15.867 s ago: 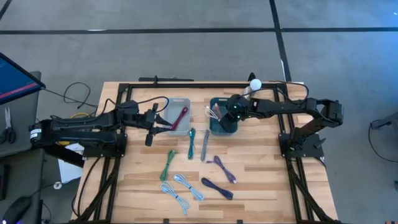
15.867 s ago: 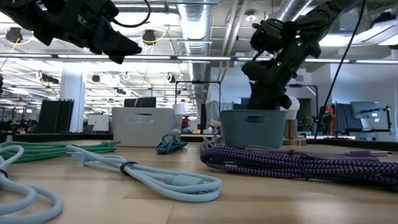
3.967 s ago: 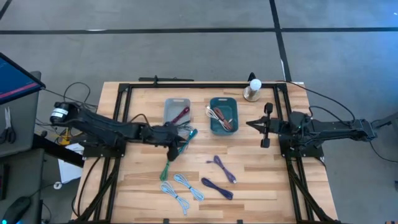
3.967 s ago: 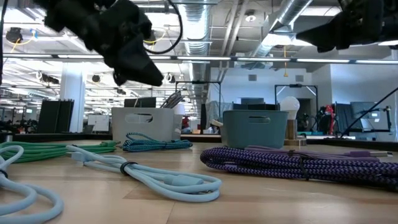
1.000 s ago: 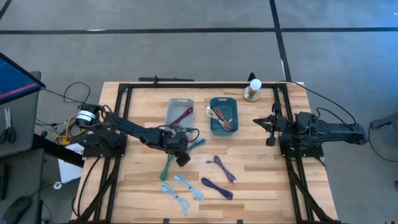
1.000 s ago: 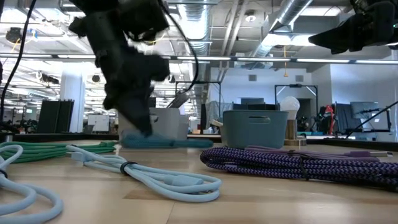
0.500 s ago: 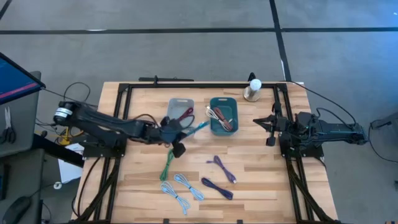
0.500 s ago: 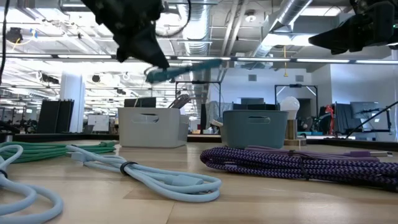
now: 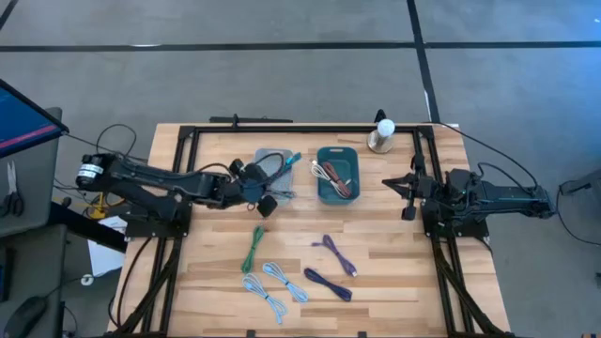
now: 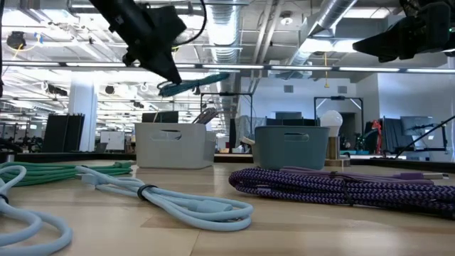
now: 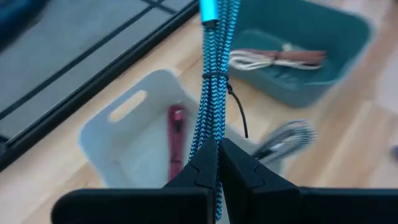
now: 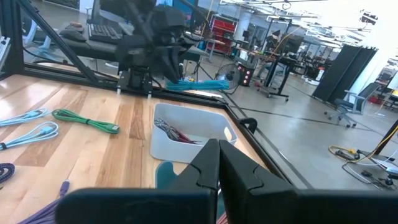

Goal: Pick & Place USB Port
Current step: Put the blue patterned charger cable into the white bin

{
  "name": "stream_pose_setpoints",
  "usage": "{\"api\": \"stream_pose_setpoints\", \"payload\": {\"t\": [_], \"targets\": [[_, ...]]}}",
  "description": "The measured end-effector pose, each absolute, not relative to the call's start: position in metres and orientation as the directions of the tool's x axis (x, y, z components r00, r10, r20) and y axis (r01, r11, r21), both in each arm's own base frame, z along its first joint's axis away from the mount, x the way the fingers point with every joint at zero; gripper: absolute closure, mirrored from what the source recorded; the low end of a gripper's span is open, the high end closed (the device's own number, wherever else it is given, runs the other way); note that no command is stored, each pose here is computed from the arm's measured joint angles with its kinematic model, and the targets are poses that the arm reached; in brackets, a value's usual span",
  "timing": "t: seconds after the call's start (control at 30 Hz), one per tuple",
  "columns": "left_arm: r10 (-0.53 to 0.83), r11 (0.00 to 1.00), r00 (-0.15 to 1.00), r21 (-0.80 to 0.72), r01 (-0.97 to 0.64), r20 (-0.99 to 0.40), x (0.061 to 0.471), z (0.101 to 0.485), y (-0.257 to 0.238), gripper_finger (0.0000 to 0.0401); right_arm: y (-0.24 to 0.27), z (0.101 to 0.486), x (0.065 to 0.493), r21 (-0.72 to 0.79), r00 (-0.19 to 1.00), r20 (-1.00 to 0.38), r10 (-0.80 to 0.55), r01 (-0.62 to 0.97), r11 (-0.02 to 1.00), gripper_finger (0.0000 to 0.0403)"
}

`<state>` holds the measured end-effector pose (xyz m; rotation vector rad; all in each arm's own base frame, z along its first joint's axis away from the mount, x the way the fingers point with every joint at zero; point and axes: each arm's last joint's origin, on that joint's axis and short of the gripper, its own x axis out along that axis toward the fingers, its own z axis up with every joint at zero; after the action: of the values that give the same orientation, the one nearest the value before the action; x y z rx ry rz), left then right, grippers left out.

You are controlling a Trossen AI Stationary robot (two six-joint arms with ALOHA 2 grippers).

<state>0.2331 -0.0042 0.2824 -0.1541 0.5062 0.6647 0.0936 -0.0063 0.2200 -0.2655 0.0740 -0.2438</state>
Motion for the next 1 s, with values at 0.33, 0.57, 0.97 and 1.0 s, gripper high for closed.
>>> {"api": "stream_pose_setpoints", "payload": {"t": [0.33,0.57,0.97,1.0], "targets": [[0.596,0.689,0.561,0.009,-0.724,-0.575,0.227,0.241,0.021,0.0395,-0.006,0.220,0.094,-0.269,0.968,-0.042,-0.248,0.228,0.936,0.0403],[0.540,0.717,0.650,-0.110,-0.688,-0.535,0.228,0.218,0.021,0.0395,-0.006,0.220,0.094,-0.269,0.968,-0.042,-0.248,0.228,0.936,0.0403],[0.528,0.691,0.663,-0.185,-0.699,-0.531,0.221,0.197,0.031,0.0390,-0.006,0.220,0.094,-0.269,0.968,-0.041,-0.248,0.228,0.936,0.0403],[0.529,0.692,0.667,-0.189,-0.697,-0.525,0.221,0.197,0.031,0.0386,-0.006,0.220,0.094,-0.269,0.968,-0.041,-0.248,0.228,0.936,0.0403]]}}
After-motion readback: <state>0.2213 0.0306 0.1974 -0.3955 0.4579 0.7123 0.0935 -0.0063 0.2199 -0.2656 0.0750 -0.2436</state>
